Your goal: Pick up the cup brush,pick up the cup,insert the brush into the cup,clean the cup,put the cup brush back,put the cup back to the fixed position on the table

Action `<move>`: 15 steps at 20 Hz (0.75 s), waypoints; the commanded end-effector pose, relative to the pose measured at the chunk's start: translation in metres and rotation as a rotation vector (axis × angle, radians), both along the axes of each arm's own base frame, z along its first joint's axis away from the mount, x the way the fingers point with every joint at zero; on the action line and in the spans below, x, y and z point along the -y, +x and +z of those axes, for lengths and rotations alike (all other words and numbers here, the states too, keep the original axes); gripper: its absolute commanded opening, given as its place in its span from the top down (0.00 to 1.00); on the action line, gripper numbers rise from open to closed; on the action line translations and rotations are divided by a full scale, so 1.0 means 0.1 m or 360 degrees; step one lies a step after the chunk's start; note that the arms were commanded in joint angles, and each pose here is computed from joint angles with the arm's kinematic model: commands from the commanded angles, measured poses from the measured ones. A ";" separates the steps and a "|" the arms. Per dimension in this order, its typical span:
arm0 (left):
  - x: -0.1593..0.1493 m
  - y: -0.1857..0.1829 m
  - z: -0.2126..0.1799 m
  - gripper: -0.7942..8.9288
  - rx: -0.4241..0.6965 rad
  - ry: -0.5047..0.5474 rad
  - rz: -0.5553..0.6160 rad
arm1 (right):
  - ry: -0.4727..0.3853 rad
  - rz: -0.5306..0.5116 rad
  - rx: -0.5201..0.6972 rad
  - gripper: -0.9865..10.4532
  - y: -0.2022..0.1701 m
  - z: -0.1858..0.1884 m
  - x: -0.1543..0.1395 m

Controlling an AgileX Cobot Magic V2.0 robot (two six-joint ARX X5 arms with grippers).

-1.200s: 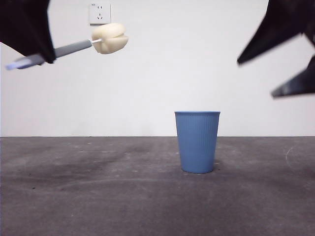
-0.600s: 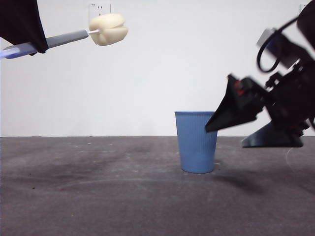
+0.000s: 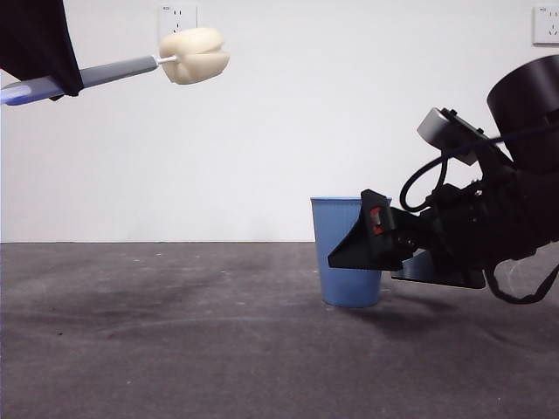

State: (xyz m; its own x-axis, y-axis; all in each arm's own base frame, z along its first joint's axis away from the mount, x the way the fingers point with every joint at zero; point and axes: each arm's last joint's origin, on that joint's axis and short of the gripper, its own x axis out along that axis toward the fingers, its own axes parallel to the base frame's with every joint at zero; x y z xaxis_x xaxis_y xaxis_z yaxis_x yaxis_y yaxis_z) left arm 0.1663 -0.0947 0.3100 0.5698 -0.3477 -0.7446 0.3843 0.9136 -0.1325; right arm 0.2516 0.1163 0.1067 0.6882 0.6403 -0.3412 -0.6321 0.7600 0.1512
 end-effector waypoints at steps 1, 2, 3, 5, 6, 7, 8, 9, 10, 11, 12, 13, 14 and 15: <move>0.00 -0.01 0.00 0.93 0.0008 0.0005 -0.0027 | 0.0017 -0.0032 -0.0002 0.42 0.01 -0.08 -0.01; 0.00 -0.01 0.00 0.93 0.0007 0.0005 -0.0027 | 0.0018 -0.0032 -0.0003 0.42 0.04 -0.10 -0.02; 0.00 -0.01 0.00 0.93 0.0006 0.0006 -0.0028 | 0.0016 -0.0029 -0.0008 0.42 0.07 -0.13 -0.04; 0.00 -0.01 0.00 0.93 0.0006 0.0007 -0.0028 | 0.0018 -0.0022 -0.0002 0.42 0.15 -0.15 -0.08; 0.00 -0.01 0.00 0.93 0.0006 0.0007 -0.0028 | 0.0024 -0.0015 0.0010 0.42 0.19 -0.14 -0.12; 0.00 -0.01 -0.01 0.93 0.0005 0.0008 -0.0028 | 0.0027 -0.0010 0.0019 0.42 0.22 -0.13 -0.14; 0.00 -0.01 -0.01 0.93 0.0005 0.0008 -0.0028 | 0.0037 -0.0009 0.0025 0.42 0.25 -0.12 -0.16; 0.00 -0.01 0.00 0.93 0.0006 0.0007 -0.0028 | 0.0044 -0.0005 0.0032 0.42 0.27 -0.11 -0.18; 0.00 -0.01 -0.01 0.93 0.0005 0.0008 -0.0028 | 0.0059 -0.0011 0.0027 0.43 0.30 -0.11 -0.20; 0.00 -0.01 -0.01 0.93 0.0005 0.0008 -0.0028 | 0.0066 -0.0019 0.0023 0.47 0.32 -0.11 -0.21; 0.00 -0.01 -0.01 0.93 0.0005 0.0008 -0.0028 | 0.0065 -0.0020 0.0022 0.52 0.33 -0.12 -0.22; 0.00 -0.01 -0.01 0.93 0.0005 0.0008 -0.0029 | 0.0063 -0.0018 0.0019 0.55 0.33 -0.13 -0.23; 0.00 -0.01 -0.01 0.93 0.0006 0.0009 -0.0030 | 0.0050 -0.0046 0.0016 0.59 0.33 -0.14 -0.23; 0.00 -0.01 -0.01 0.93 0.0008 0.0012 -0.0033 | 0.0036 -0.0073 0.0016 0.66 0.33 -0.14 -0.23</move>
State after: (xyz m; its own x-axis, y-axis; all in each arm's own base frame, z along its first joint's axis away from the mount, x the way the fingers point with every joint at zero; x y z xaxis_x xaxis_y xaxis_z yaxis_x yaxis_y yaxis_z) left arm 0.1662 -0.0947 0.3099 0.5688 -0.3471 -0.7456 0.3861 0.9132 -0.1306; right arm 0.2846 0.1383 0.0945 0.7198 0.6176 -0.3170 -0.6035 0.7824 0.1540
